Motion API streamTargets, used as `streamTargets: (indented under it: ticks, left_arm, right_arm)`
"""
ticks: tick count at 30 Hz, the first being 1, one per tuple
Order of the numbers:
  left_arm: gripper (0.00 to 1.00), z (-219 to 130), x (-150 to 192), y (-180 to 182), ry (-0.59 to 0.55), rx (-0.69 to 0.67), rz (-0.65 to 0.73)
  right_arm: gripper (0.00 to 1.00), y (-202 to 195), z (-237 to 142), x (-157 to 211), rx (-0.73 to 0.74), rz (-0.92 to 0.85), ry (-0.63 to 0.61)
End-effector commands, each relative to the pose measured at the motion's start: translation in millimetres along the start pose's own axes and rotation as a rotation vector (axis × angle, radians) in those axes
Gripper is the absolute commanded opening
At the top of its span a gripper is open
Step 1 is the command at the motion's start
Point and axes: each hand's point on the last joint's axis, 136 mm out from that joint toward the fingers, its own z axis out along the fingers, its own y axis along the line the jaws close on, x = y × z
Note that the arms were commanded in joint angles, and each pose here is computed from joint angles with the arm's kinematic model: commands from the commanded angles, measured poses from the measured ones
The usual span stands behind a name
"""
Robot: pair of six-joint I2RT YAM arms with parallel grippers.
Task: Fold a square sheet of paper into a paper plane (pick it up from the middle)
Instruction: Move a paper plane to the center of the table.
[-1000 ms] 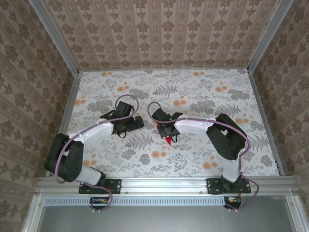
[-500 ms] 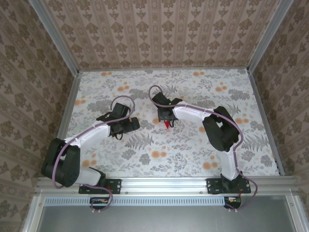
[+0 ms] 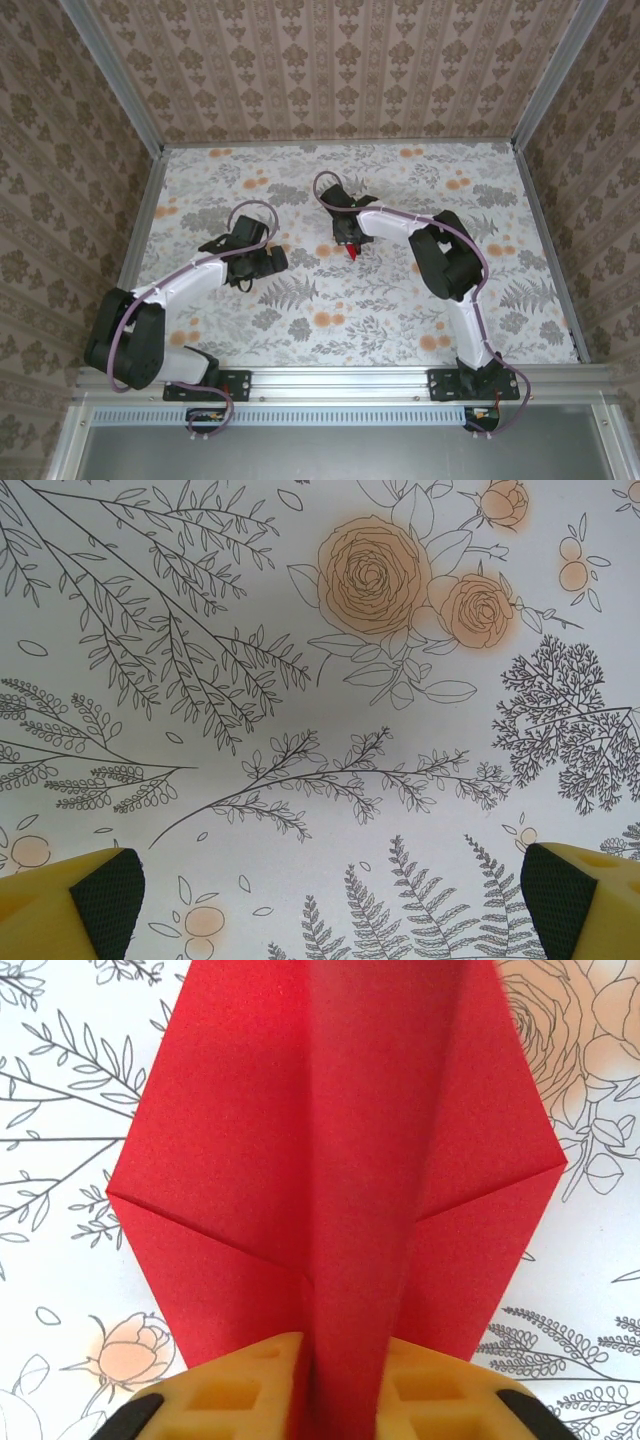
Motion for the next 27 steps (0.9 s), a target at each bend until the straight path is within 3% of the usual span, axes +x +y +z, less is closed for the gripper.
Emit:
streamTargets:
  ticks: [1,7,11,18,21,27]
  left_arm:
    - [1.0,-3,2,5,0.001,-0.001,0.002]
    - [1.0,-4,-1,3,-0.008,0.001,0.002]
    - [1.0,-11,-16,-2,-0.049,-0.004,0.014]
    - [1.0,-36,-73,0,-0.196,-0.044,0.052]
    - [1.0,-43,-97,15,-0.241,-0.067,0.048]
    - [1.0,-65,-136,67,-0.384,-0.111,-0.009]
  right_arm:
    - [0.24,-5,13,17,0.029,0.004,0.067]
    - [0.25,-6,11,20,0.025,0.029,0.07]
    - [0.3,-1,-22,-7,-0.017,0.05,0.002]
    - [0.6,1,-109,-55,-0.194,0.119,-0.153]
    - [0.66,-14,-133,-67,-0.243,0.155,-0.213]
    - [0.79,-82,-170,-83,-0.141,0.156,-0.421]
